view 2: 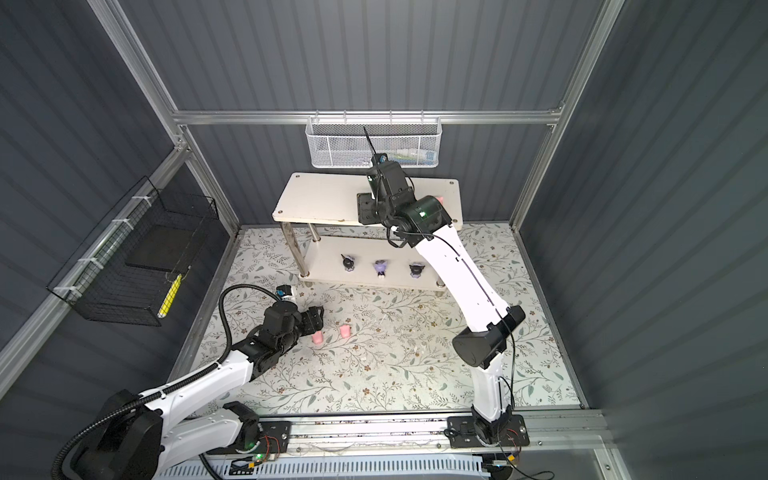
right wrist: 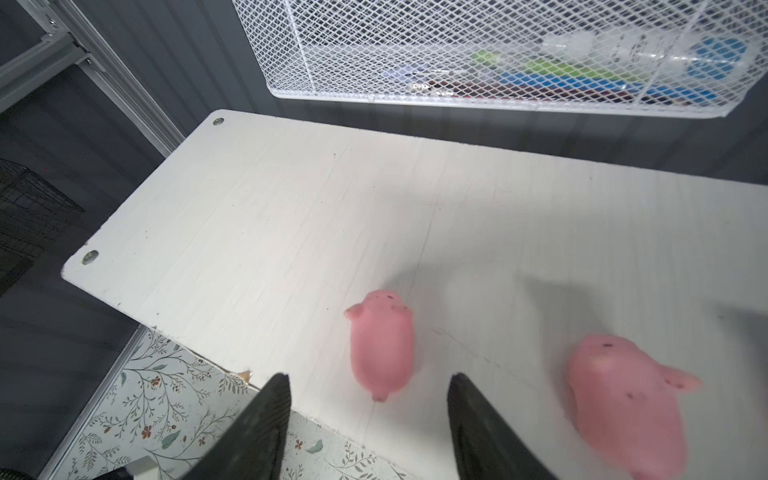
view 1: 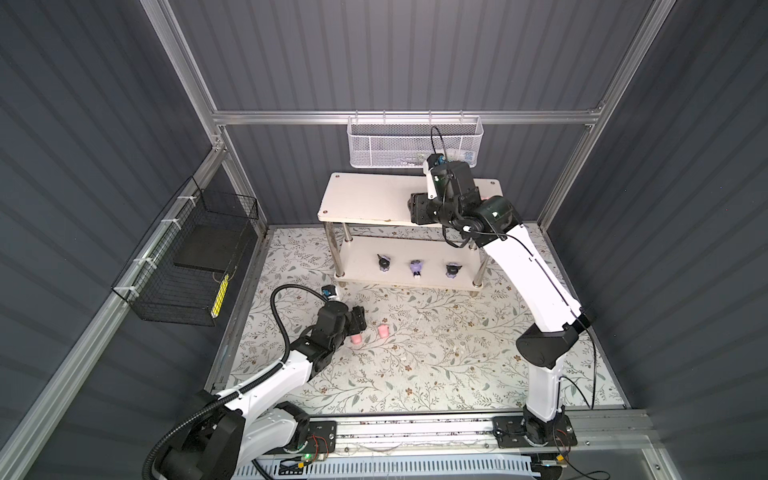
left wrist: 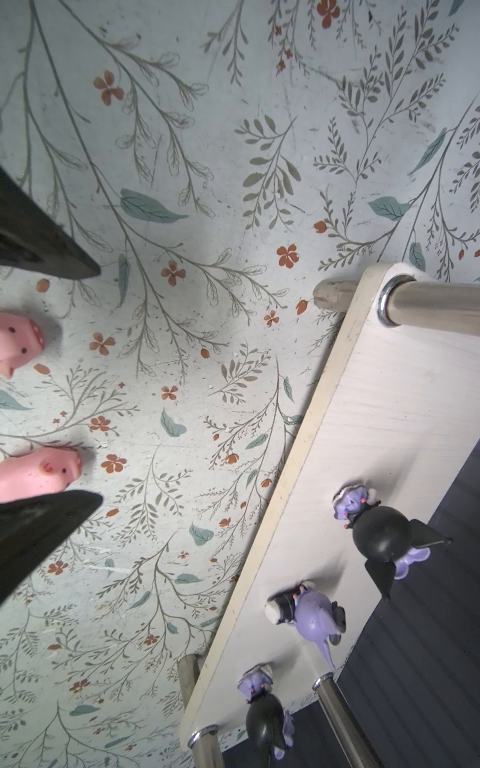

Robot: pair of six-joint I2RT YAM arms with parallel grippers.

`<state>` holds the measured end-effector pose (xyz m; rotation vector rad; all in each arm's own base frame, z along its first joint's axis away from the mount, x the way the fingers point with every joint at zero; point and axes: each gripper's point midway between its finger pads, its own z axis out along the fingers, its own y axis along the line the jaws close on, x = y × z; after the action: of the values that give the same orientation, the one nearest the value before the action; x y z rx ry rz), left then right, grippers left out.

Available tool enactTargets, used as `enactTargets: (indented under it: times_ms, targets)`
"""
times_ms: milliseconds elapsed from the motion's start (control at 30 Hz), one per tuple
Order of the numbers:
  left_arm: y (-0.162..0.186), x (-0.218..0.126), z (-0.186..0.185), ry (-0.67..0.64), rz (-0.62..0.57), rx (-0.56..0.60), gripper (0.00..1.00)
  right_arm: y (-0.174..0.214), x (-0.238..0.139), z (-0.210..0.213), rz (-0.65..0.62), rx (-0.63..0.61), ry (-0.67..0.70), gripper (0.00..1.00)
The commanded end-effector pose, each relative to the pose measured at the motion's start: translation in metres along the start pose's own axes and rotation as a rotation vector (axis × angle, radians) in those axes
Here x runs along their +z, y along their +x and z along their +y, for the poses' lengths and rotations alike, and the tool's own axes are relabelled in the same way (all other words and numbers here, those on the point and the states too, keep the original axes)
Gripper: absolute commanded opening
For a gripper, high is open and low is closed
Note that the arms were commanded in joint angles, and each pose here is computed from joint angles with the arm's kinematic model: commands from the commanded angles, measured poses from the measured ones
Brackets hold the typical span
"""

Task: Place and organize the plastic toys onto the shelf
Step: 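Lower the pig onto the top shelf beside the other pigs and open the right gripper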

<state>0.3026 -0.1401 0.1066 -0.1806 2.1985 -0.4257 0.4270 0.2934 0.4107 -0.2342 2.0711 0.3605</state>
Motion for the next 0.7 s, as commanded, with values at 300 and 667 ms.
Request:
enactTargets:
  times_ms: [300,667]
  targets:
    - [0.001,0.001,0.001,0.000,0.000,-0.013,0.80,0.015,0.007,0.011,0.034,0.008,-0.032,0.64]
    - [0.000,-0.001,0.002,-0.002,-0.003,-0.013,0.80,0.013,0.017,0.015,0.031,-0.002,-0.039,0.64]
